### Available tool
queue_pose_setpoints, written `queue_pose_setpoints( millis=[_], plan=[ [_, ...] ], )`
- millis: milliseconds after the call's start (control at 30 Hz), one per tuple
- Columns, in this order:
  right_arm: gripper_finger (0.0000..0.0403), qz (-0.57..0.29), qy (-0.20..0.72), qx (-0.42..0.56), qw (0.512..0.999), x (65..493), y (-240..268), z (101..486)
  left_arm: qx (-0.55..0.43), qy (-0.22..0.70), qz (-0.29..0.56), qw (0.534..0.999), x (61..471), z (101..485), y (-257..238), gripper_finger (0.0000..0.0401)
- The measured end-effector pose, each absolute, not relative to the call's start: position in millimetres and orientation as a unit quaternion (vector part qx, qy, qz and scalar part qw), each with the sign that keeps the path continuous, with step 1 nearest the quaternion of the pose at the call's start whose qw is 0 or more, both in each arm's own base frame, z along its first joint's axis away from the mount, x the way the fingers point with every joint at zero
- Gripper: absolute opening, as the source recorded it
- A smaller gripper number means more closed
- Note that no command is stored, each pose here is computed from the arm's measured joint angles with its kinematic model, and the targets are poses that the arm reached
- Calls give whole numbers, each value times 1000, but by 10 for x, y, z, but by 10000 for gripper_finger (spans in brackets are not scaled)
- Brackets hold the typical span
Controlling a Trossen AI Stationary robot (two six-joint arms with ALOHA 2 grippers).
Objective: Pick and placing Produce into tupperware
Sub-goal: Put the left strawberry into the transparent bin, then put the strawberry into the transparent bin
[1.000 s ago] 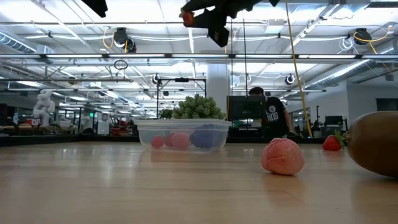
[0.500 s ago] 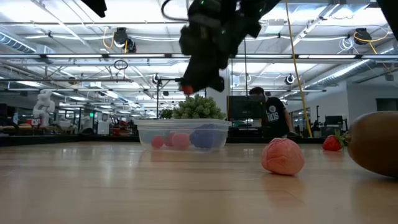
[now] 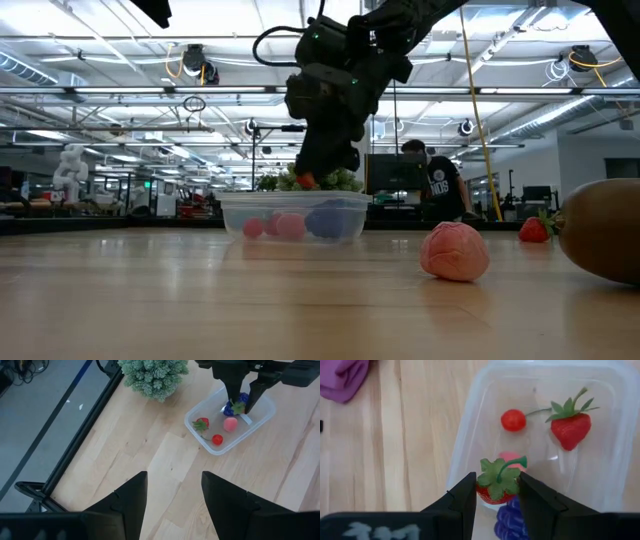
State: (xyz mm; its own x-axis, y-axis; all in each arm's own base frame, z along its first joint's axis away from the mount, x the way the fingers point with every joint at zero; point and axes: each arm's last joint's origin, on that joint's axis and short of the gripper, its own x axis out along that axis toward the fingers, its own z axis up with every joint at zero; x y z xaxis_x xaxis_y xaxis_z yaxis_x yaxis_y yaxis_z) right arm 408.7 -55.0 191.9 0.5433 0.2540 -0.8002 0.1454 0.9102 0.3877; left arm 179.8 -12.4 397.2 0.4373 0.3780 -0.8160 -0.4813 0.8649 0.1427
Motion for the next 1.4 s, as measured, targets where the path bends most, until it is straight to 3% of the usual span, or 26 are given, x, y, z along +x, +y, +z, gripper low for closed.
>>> queue_pose_setpoints(
  millis=[867, 1200, 1400],
  plan=[
    [120, 47, 470, 179, 863, 4089, -591, 1924, -56, 465, 254, 846, 1798, 3973, -124, 191],
    [178, 53, 446, 167, 878, 4130, -604, 1951, -58, 465, 255, 846, 1798, 3973, -124, 191],
    [187, 56, 429, 160, 887, 4134, -605, 2024, -57, 465, 255, 846, 1797, 3972, -124, 191]
  ],
)
